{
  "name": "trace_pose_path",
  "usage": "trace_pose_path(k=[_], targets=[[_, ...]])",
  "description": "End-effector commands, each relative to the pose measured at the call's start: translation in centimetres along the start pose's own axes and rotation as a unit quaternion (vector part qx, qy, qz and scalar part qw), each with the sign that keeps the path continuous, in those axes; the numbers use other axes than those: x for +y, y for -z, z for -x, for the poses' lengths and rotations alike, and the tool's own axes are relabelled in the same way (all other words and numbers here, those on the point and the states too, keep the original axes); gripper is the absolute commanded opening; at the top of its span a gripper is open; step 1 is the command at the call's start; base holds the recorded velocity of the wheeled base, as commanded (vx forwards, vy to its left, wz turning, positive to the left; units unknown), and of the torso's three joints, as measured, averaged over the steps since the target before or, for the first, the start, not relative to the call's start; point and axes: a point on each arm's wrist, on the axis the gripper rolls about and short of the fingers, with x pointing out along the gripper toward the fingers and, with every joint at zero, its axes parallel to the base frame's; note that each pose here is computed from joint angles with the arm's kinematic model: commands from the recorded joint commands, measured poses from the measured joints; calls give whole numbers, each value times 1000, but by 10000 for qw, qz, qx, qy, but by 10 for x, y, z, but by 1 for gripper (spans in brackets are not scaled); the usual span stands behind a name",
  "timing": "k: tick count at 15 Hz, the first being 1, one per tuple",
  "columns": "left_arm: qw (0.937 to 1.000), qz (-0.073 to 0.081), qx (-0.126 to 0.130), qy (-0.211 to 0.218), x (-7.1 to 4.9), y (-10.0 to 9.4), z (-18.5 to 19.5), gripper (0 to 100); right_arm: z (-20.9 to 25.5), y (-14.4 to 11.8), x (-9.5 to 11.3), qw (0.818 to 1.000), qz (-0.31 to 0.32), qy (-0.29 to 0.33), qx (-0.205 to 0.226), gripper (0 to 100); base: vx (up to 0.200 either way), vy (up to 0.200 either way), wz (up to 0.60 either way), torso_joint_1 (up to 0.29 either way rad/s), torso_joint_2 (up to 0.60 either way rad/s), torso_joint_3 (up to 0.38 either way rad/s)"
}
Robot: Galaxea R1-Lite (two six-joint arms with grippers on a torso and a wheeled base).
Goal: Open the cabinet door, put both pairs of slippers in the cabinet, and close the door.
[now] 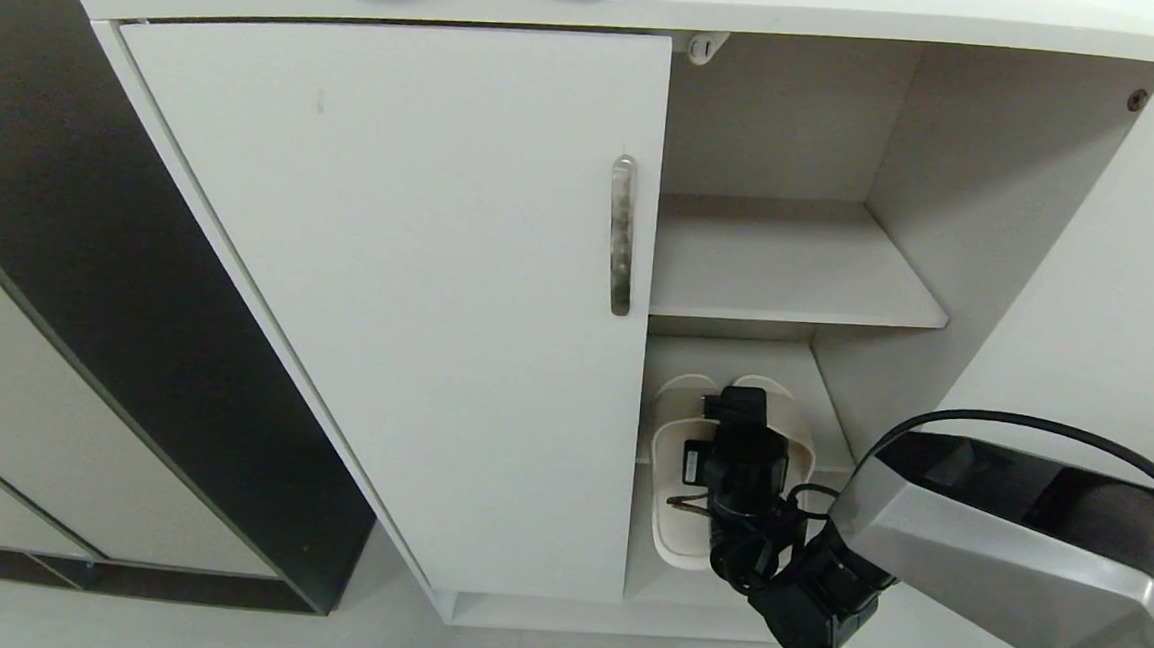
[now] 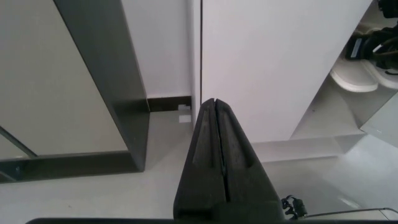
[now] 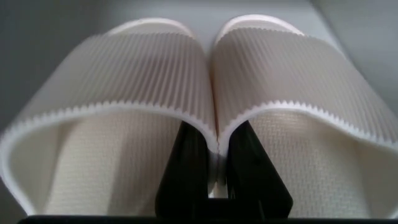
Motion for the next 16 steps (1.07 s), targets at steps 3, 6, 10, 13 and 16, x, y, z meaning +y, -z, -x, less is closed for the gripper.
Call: trace_pose_path(k=[3,6,10,13,16], targets=[[10000,7,9,0,0,0,0,0,-5,-4,-5,10000,-38,79,-37,0,0,0,0,0,0,0],[10000,7,9,0,0,0,0,0,-12,-7,-10,9999,-76,123,-79,0,0,0,0,0,0,0],[10000,7,9,0,0,0,0,0,-24,-12,-18,9995,-133,-263,-124,0,0,0,0,0,0,0],[10000,-1,9,0,0,0,0,0,-38,-15,-28,9988,-154,-432,-140,0,0,0,0,0,0,0],[10000,-1,9,0,0,0,0,0,-48,-22,-24,9984,-189,-503,-187,0,0,0,0,0,0,0]])
